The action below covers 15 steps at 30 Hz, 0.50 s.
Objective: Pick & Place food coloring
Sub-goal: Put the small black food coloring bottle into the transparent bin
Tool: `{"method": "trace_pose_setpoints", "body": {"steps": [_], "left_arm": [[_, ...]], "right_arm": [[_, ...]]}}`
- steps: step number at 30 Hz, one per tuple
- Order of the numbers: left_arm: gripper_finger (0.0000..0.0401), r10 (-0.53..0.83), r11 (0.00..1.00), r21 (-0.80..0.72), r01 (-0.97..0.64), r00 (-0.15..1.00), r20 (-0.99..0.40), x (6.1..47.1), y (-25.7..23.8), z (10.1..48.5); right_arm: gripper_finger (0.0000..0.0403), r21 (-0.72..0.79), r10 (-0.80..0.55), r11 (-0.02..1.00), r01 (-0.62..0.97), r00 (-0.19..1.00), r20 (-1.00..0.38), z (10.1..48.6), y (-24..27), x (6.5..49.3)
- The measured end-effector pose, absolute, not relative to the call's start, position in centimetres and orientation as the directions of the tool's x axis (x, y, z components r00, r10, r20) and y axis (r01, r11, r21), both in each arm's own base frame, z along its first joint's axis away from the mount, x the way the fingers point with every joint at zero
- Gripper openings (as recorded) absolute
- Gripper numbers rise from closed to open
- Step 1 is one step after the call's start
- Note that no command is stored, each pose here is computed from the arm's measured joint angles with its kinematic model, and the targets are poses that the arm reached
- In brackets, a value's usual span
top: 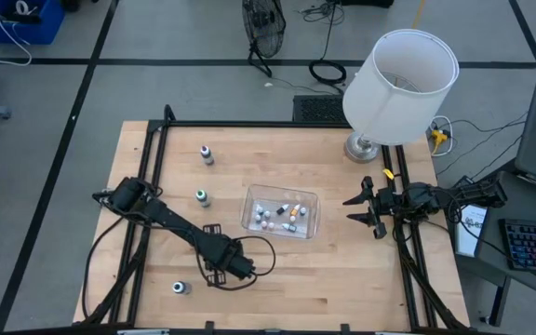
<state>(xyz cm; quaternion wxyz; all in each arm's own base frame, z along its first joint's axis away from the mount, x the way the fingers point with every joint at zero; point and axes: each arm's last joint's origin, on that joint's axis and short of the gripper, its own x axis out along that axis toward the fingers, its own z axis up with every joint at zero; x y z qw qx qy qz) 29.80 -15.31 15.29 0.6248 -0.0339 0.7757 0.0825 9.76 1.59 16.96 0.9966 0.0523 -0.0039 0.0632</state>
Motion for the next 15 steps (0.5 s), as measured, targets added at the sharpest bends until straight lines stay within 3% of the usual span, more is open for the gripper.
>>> {"method": "trace_pose_setpoints", "body": {"steps": [8,15], "left_arm": [[0.0069,0.063,0.985,0.09,-0.146,-0.176,-0.982,30.6,-15.3,16.1],[0.0069,0.14,0.982,0.148,-0.12,-0.075,-0.987,33.4,-14.2,22.1]], "right_arm": [[0.0169,0.104,0.126,0.987,-0.126,0.992,0.014,17.0,1.6,9.8],[0.0169,0.104,0.125,0.987,-0.126,0.992,0.014,17.0,1.6,9.8]]}}
